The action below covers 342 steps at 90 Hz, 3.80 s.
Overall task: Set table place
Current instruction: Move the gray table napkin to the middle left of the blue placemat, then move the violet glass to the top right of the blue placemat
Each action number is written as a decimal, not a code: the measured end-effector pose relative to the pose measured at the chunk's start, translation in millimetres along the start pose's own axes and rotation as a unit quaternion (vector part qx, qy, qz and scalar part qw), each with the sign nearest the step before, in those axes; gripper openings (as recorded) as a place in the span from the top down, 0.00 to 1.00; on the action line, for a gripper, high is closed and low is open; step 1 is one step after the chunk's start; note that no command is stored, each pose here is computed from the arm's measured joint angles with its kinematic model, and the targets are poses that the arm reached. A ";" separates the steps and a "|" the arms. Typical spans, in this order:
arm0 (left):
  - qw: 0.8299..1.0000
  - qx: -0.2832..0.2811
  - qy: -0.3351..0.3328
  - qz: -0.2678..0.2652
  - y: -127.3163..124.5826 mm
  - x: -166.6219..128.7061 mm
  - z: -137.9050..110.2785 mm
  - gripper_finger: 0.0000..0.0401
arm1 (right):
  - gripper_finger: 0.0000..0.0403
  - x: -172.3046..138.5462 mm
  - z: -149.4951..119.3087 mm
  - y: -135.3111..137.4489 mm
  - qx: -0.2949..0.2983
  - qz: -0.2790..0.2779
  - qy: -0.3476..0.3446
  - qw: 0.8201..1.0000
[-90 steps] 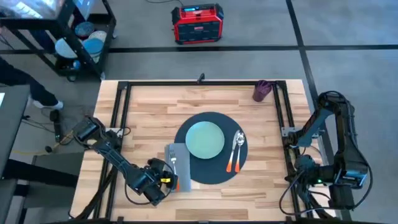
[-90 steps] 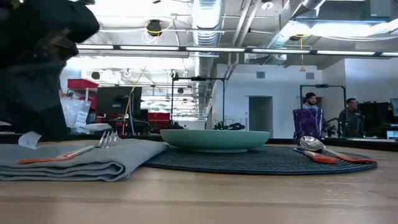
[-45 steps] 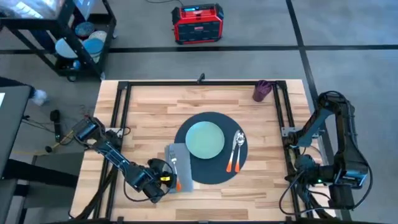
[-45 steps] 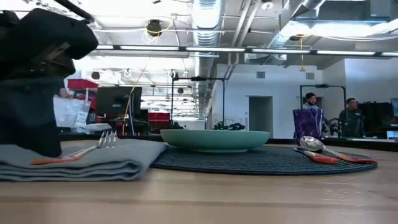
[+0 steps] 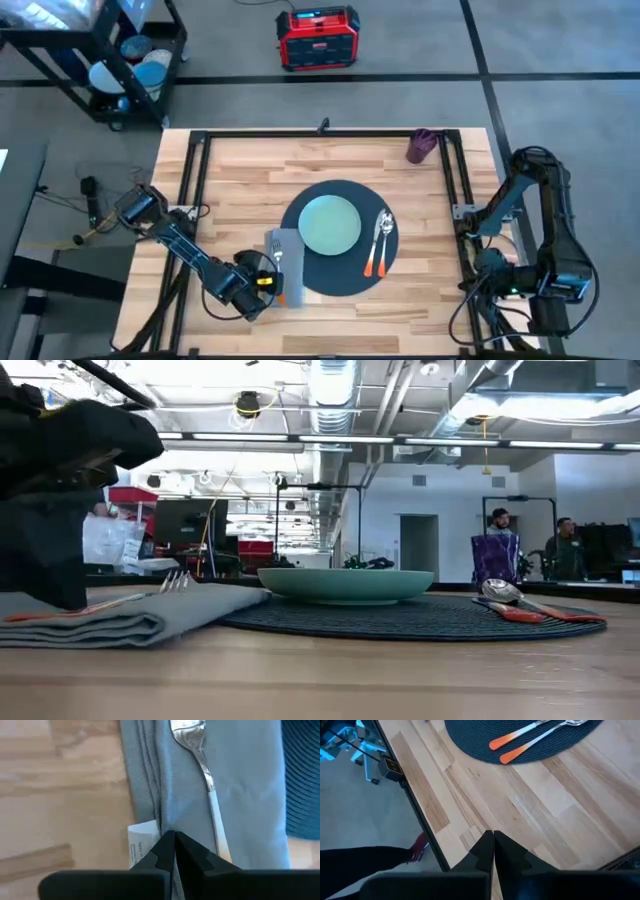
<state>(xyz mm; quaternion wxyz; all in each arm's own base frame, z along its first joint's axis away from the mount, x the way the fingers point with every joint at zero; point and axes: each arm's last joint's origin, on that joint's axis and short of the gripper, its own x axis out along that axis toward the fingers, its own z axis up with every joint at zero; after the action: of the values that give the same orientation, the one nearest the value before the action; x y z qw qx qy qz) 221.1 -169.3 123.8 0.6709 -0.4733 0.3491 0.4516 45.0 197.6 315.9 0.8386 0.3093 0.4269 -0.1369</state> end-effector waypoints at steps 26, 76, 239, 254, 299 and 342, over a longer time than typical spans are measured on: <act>0.998 -0.006 -0.015 0.057 3.8 2.6 14.9 1.00 | 1.00 0.0 -0.1 0.2 0.004 0.001 0.001 1.000; 0.992 -0.100 -0.063 0.036 19.3 14.3 74.6 1.00 | 1.00 0.1 -0.2 0.4 0.006 0.001 0.000 1.000; 0.980 -0.056 -0.046 -0.186 -2.4 -39.7 66.8 1.00 | 1.00 3.3 9.5 -6.0 -0.021 -0.043 -0.026 0.998; 0.967 -0.006 -0.083 -0.241 -44.7 -55.6 86.4 1.00 | 1.00 12.0 28.5 -17.3 -0.011 -0.062 -0.104 0.993; 0.858 0.223 -0.373 -0.275 -77.3 -208.3 214.1 1.00 | 1.00 -63.3 163.2 -129.5 0.151 -0.173 -0.422 0.877; 0.897 0.141 -0.334 -0.254 23.6 -166.1 237.5 1.00 | 1.00 -46.3 155.3 -152.9 0.239 -0.210 -0.391 0.864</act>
<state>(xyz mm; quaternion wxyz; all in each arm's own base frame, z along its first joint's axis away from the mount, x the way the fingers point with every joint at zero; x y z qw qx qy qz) 150.9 14.0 338.3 0.8996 -0.2682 0.0325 0.3432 39.9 -20.6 360.4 0.7888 0.3242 0.0733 -0.5170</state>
